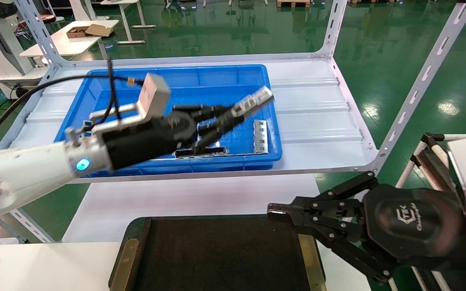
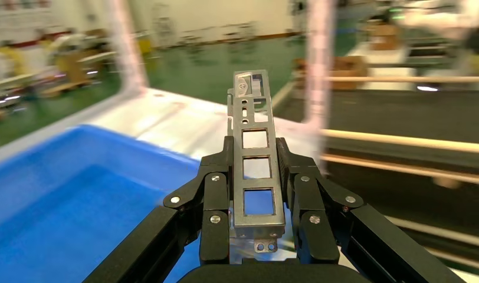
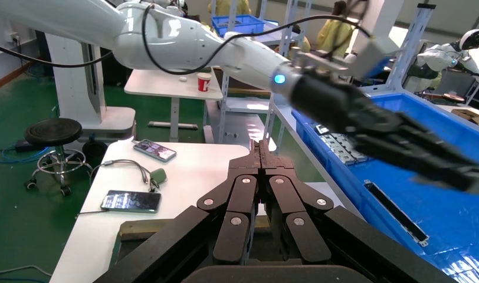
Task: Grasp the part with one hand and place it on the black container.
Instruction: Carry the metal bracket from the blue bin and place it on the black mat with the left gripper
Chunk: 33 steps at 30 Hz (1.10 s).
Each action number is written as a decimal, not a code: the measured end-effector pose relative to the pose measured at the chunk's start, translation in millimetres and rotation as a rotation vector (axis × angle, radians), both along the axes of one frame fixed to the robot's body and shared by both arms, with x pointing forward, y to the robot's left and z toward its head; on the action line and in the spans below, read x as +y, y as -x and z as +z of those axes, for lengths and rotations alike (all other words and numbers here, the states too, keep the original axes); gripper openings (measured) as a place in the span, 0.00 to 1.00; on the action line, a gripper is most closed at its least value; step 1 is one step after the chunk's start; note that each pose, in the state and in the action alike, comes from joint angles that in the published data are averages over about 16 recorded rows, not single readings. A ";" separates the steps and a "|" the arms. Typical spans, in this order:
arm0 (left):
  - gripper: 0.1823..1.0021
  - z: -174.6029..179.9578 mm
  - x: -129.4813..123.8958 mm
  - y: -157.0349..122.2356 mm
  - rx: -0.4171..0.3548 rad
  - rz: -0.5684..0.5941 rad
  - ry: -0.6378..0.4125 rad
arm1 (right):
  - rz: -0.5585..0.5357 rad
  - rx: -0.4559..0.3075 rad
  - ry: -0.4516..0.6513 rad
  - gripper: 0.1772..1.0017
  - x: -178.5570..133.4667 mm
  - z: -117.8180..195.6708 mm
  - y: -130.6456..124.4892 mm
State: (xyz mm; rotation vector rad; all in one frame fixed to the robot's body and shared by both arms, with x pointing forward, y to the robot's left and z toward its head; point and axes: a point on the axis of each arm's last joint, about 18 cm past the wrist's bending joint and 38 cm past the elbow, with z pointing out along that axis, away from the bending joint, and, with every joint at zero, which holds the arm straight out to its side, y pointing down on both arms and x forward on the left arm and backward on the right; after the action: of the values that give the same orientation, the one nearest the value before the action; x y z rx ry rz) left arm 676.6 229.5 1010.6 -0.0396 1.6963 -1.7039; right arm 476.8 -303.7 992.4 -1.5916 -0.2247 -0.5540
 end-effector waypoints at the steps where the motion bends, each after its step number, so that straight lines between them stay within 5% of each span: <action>1: 0.17 -3.1 2.1 6.4 -0.001 -0.020 -0.010 | 0.000 0.000 0.000 0.02 0.0 0.0 0.0; 9: 0.17 -43.3 17.2 56.6 0.020 -0.123 -0.090 | 0.000 0.000 0.000 0.02 0.0 0.0 0.0; 17: 0.17 -114.9 20.4 100.0 0.129 -0.130 -0.127 | 0.000 0.000 0.000 0.02 0.0 0.0 0.0; 25: 0.17 -196.1 9.7 121.1 0.288 -0.032 -0.084 | 0.000 0.000 0.000 0.02 0.0 0.0 0.0; 33: 0.17 -260.6 -9.8 110.5 0.416 0.152 0.031 | 0.000 0.000 0.000 0.02 0.0 0.0 0.0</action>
State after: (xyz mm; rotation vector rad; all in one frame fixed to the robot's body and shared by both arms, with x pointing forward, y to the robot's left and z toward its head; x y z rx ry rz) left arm 566.1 219.7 750.0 -0.5585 1.9041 -1.6872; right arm 476.8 -303.7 992.4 -1.5916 -0.2247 -0.5540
